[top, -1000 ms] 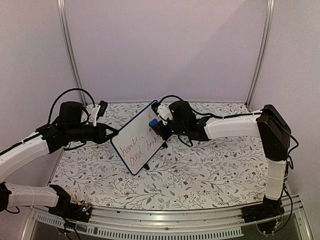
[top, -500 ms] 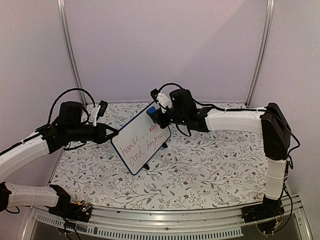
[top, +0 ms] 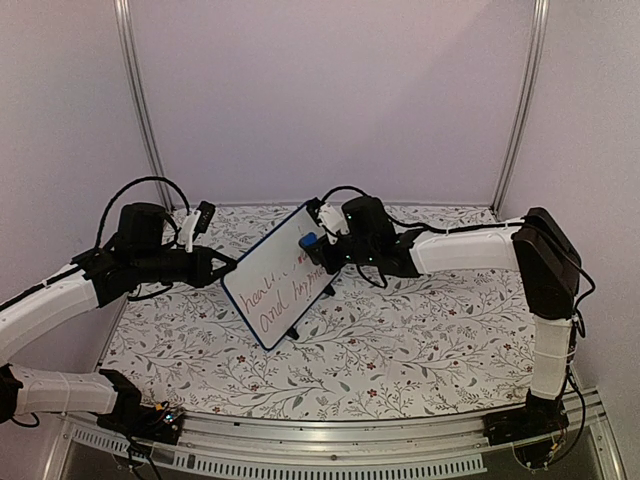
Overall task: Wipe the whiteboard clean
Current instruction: Erase the center of the board.
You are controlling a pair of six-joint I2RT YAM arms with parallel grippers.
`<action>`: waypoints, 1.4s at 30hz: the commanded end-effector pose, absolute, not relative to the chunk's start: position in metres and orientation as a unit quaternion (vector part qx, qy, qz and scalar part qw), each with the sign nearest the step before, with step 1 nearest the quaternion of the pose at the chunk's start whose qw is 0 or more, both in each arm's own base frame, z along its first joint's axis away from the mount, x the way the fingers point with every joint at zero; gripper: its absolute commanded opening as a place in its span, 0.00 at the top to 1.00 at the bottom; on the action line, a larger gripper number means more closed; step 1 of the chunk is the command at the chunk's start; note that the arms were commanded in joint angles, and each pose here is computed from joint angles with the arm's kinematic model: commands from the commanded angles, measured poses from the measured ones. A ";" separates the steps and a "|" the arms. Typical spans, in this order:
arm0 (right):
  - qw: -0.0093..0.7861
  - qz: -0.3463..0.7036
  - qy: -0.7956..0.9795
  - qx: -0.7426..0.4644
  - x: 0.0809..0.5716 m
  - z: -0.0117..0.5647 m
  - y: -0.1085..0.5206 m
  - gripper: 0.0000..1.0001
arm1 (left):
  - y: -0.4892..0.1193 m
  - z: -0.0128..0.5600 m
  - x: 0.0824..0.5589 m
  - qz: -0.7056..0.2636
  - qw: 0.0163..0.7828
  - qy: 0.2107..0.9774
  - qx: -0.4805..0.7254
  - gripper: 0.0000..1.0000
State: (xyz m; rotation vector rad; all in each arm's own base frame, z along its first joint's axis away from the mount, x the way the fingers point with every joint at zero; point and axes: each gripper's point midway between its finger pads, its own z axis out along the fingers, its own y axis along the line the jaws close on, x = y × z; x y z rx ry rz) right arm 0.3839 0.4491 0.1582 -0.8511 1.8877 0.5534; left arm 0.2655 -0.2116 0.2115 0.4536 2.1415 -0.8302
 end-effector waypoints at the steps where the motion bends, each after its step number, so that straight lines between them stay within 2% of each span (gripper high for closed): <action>1: 0.459 0.225 0.785 -0.351 0.380 0.137 0.446 0.85 | -0.227 0.217 0.249 -0.364 0.377 0.822 0.225 1.00; 15: 0.506 0.216 0.765 -0.334 0.410 0.190 0.454 0.85 | -0.227 0.216 0.250 -0.363 0.376 0.823 0.224 1.00; 22: 0.511 0.207 0.766 -0.331 0.416 0.193 0.454 0.85 | -0.227 0.217 0.249 -0.364 0.377 0.822 0.225 1.00; 36: 0.462 0.192 0.799 -0.335 0.398 0.132 0.436 0.85 | -0.227 0.217 0.250 -0.362 0.377 0.822 0.224 1.00; 42: 0.460 0.194 0.799 -0.334 0.396 0.130 0.434 0.85 | -0.228 0.216 0.251 -0.363 0.376 0.823 0.225 1.00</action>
